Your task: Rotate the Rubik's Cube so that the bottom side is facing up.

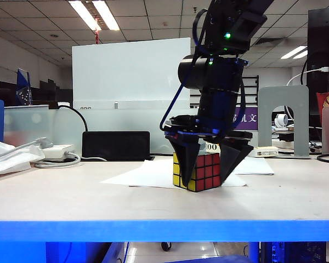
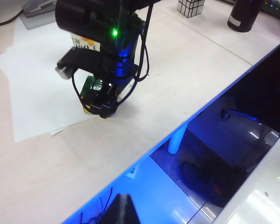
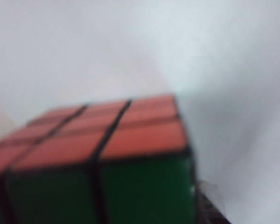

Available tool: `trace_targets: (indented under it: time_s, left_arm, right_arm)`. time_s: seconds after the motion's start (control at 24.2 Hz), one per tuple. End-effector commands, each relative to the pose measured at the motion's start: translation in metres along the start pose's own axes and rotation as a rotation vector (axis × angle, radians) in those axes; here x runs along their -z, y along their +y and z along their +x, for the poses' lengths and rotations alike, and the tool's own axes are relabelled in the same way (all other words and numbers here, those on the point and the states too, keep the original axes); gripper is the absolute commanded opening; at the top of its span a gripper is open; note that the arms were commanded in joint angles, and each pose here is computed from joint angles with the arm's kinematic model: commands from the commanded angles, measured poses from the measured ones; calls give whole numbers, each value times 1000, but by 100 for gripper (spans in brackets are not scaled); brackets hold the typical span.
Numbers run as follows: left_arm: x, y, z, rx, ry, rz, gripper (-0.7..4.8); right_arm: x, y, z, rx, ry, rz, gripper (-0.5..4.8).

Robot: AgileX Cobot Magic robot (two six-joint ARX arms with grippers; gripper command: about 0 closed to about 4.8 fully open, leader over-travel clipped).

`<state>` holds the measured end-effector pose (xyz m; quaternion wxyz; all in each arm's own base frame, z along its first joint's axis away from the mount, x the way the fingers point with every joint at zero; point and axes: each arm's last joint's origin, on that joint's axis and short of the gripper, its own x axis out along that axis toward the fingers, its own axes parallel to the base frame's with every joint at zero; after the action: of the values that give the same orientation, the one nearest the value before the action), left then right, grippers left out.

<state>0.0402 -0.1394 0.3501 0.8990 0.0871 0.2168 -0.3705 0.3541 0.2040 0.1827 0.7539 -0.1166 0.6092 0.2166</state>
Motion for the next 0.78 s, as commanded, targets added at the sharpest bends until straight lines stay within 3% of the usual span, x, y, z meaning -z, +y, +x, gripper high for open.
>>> trace_targets:
  time_s: [0.04,0.08,0.25,0.58,0.74,0.78]
  left_arm:
    - [0,0,0,0,2,-5,-5]
    - [1,0,0,-1,4,-8,-5]
    - [2,1,0,-7,14,-4,-5]
    - [2,1,0,-18,13,2,-5]
    - [-4,5,-1,-201,-79,63,-5]
    - [-12,8,-4,-310,-157,93,-3]
  right_arm:
    - [-7,1,-3,-17,-66,-6,457]
    - [-8,2,-4,-24,-74,-6,479]
    - [-17,3,-15,-40,-115,-12,479]
    - [-44,13,-88,-65,-300,-39,479]
    - [-44,19,-176,-60,-552,-61,478]
    - [-36,22,-216,-57,-696,-72,428]
